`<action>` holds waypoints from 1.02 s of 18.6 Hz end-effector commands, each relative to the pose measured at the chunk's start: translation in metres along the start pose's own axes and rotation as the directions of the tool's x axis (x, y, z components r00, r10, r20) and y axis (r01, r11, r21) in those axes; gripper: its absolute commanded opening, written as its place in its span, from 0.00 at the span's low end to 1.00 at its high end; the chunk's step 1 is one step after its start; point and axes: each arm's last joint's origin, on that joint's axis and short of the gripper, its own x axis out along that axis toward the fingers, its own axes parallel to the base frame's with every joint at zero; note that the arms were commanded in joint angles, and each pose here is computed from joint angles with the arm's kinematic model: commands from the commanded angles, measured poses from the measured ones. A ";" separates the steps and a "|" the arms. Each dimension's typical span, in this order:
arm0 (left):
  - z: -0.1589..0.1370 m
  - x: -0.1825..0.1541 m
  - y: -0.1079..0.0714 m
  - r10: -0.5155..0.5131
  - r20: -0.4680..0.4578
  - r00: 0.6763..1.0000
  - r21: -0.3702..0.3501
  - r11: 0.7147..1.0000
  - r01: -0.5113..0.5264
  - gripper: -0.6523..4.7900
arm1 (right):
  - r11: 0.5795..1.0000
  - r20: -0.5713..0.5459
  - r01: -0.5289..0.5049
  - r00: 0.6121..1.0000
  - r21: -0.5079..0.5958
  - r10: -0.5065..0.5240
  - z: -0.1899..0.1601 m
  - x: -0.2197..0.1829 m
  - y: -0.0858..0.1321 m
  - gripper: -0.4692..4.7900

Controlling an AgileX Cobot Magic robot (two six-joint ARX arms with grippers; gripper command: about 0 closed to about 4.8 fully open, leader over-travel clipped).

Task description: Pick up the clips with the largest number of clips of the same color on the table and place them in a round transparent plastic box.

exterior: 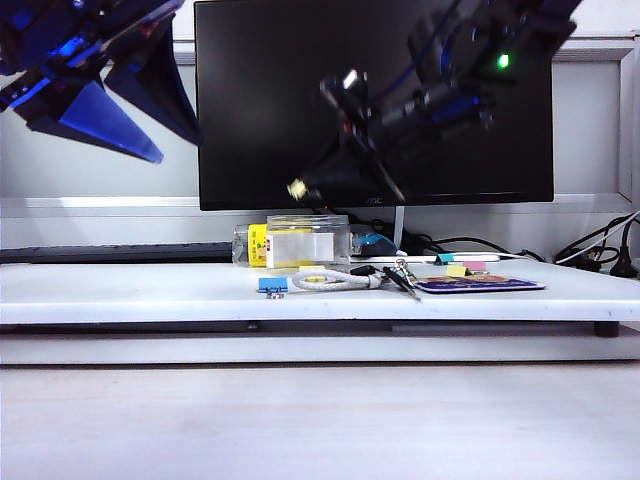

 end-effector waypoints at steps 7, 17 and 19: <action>0.000 -0.001 0.000 0.001 -0.006 1.000 0.000 1.000 -0.001 0.57 | 0.999 0.001 0.002 1.000 -0.047 -0.002 0.000 0.003 -0.001 0.43; 0.000 -0.001 0.000 0.000 -0.005 1.000 0.000 1.000 0.000 0.57 | 0.996 0.039 0.041 0.999 -0.078 -0.038 0.027 -0.051 0.005 0.42; 0.000 -0.001 0.000 0.000 -0.005 1.000 0.000 1.000 0.000 0.57 | 0.978 0.003 0.155 0.988 -0.143 -0.156 0.028 -0.075 0.008 0.42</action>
